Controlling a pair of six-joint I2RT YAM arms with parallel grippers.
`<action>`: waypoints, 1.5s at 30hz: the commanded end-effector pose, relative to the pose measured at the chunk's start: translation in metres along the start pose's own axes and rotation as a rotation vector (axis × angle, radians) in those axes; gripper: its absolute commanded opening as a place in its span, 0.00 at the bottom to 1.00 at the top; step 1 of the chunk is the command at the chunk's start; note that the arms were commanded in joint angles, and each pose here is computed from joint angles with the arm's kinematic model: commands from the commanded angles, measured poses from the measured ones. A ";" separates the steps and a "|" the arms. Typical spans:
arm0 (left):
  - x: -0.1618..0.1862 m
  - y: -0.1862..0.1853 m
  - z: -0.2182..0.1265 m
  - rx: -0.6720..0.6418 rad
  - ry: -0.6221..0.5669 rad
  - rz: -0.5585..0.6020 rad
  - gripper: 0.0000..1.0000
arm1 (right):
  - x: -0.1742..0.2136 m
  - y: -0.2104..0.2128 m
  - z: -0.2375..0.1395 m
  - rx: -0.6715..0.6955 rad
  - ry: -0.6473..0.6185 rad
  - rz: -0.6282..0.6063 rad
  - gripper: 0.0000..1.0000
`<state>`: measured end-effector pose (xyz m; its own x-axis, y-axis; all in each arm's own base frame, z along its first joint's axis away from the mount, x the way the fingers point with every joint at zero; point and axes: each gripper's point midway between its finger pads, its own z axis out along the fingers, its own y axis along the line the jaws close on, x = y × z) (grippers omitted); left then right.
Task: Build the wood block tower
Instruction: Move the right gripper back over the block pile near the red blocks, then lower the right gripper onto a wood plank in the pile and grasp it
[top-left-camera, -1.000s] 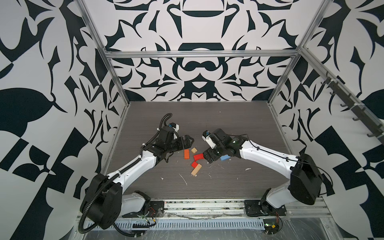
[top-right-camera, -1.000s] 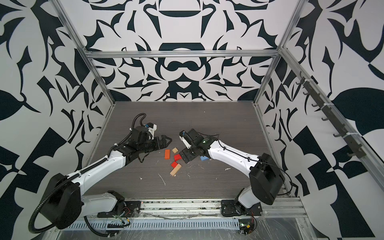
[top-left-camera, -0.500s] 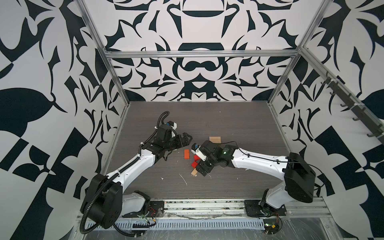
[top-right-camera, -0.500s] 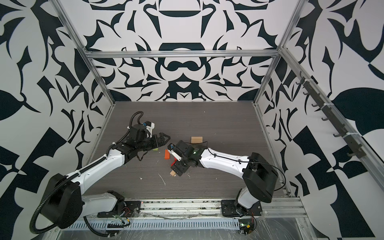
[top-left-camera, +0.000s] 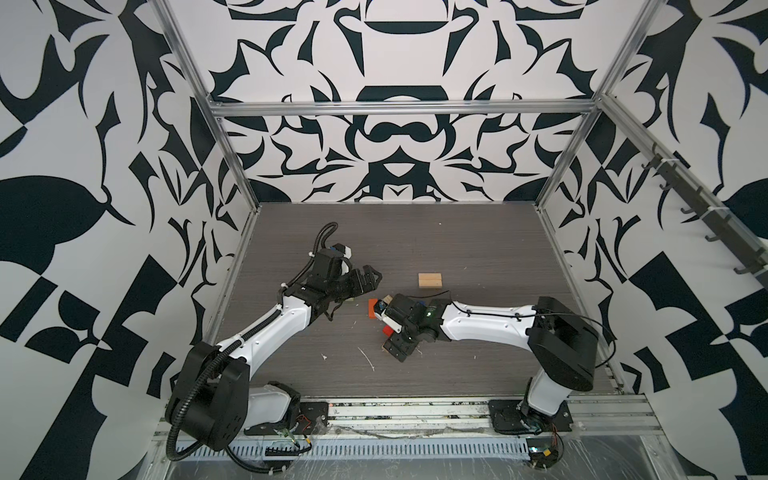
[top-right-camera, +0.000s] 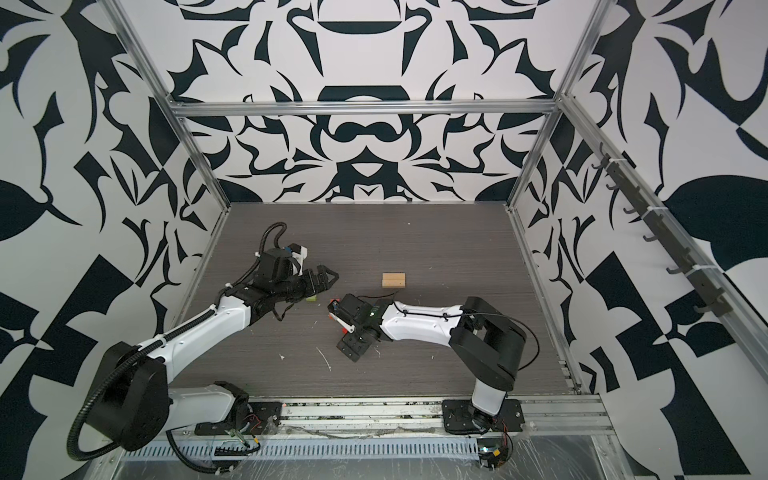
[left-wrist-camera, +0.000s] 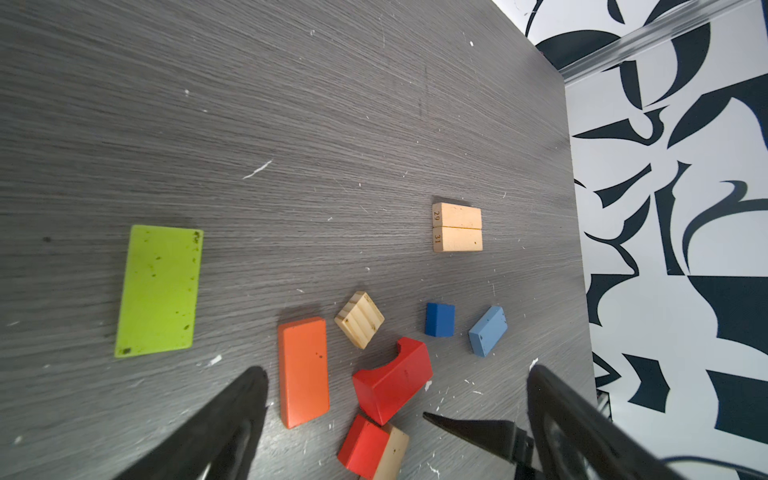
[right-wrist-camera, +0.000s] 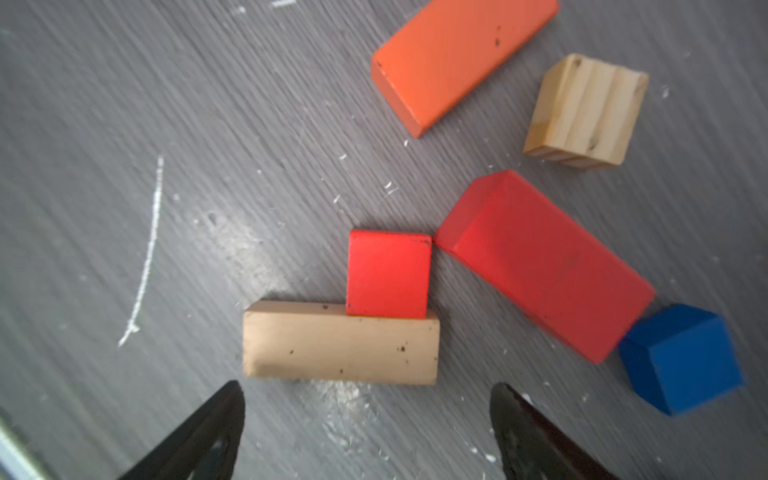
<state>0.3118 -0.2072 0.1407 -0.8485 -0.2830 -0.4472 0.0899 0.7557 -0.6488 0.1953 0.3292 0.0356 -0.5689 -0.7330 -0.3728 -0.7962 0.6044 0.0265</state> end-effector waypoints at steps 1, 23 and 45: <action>-0.005 -0.005 -0.006 0.009 -0.006 -0.002 0.99 | -0.023 0.004 -0.006 0.007 -0.062 0.001 0.95; -0.008 -0.001 -0.017 -0.002 -0.037 0.005 1.00 | -0.019 0.008 0.004 0.009 0.010 0.151 0.97; -0.009 0.003 -0.025 -0.028 -0.047 0.013 1.00 | -0.010 -0.002 0.015 0.155 0.046 0.197 0.87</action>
<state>0.3076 -0.1929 0.1559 -0.8280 -0.3020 -0.4724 0.0875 0.7627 -0.6408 0.2012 0.3463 0.0208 -0.7134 -0.6178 -0.3308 -0.6528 0.7575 -0.0070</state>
